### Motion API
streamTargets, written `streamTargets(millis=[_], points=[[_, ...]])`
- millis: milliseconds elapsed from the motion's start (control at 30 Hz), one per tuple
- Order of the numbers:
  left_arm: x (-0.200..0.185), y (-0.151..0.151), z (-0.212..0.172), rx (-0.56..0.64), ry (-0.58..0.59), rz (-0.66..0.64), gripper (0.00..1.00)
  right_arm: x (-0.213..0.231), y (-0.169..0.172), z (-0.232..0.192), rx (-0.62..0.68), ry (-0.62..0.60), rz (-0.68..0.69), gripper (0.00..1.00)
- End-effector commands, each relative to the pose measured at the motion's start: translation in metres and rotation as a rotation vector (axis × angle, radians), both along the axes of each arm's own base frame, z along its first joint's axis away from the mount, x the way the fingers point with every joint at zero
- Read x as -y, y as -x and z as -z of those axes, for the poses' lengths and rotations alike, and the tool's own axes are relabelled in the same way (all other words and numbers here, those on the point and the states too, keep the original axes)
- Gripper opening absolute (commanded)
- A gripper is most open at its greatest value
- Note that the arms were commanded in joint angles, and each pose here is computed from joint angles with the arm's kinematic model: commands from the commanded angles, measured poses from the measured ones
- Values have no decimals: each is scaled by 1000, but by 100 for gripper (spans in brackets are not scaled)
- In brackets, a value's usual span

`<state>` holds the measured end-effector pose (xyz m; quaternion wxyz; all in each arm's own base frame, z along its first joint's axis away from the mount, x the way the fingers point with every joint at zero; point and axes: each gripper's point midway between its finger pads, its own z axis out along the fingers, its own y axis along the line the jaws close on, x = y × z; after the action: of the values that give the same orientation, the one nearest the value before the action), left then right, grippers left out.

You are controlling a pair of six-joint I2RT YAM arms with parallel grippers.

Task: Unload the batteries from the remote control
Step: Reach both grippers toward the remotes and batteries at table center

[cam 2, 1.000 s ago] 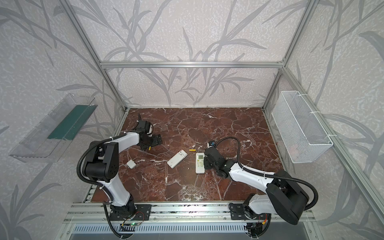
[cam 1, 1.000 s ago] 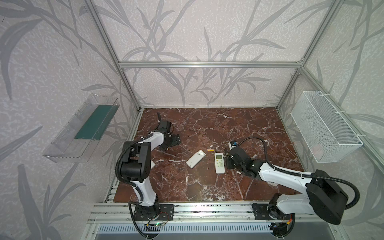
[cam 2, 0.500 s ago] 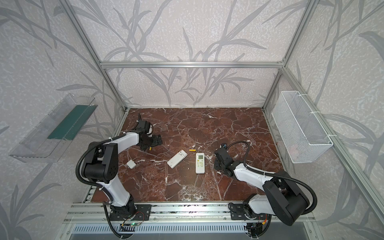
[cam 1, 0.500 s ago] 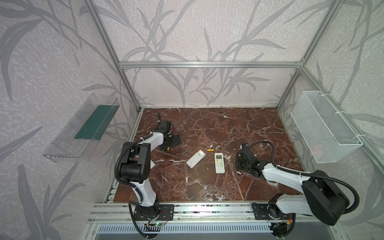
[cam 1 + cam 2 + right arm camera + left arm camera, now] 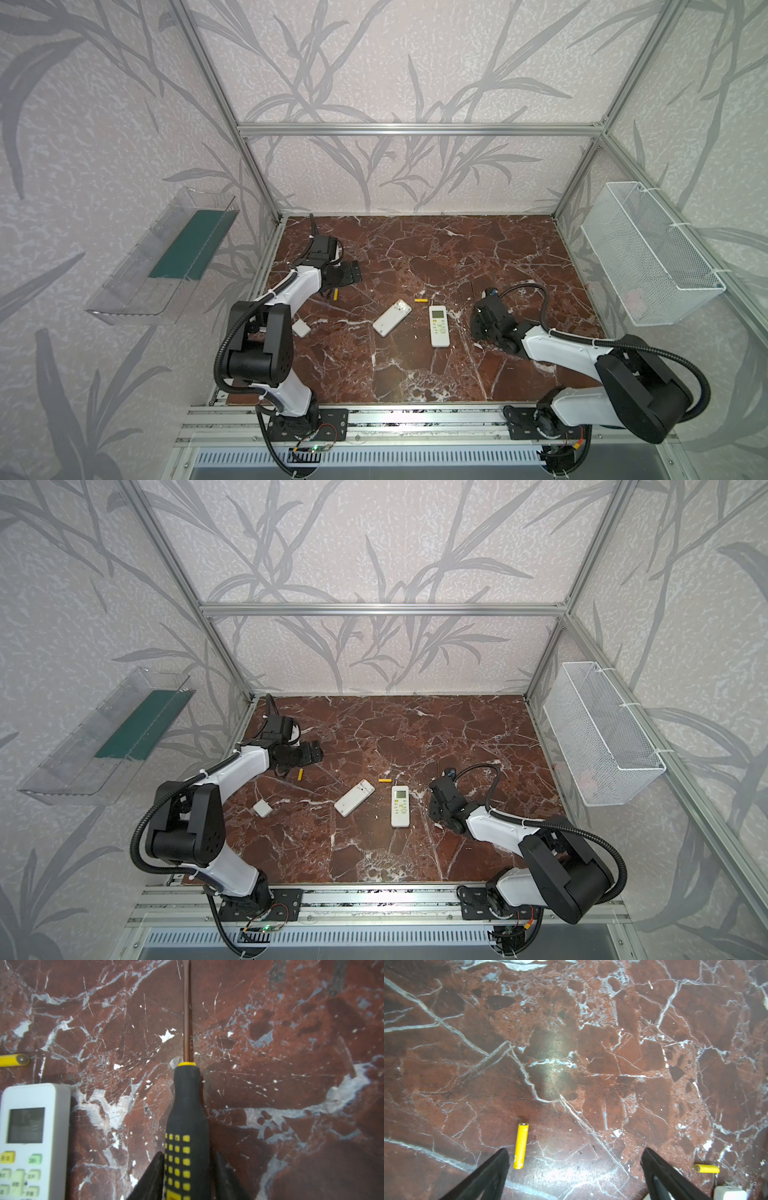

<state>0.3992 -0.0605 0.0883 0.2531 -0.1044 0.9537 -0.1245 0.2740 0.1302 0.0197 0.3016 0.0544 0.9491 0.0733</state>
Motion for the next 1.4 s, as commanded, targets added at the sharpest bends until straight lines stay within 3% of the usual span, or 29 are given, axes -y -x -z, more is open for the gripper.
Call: streamTargets(millis=[0,433,567,767,1067,1367], points=[[19,7,-7,27,44,76,99,8,8,5,-28,25,7,45],[68,26,-27,114,125,172,99,-8,8,-47,44,15,-161,79],[89,35,-36,116,239,195,99,-32,15,-70,86,-3,-281,86],[97,45,-38,148,171,185,99,-76,30,-65,58,4,-405,94],[88,53,-29,126,134,140,99,-113,32,-35,16,-3,-411,98],[93,51,-24,103,148,146,99,-121,25,-34,29,-27,-398,98]])
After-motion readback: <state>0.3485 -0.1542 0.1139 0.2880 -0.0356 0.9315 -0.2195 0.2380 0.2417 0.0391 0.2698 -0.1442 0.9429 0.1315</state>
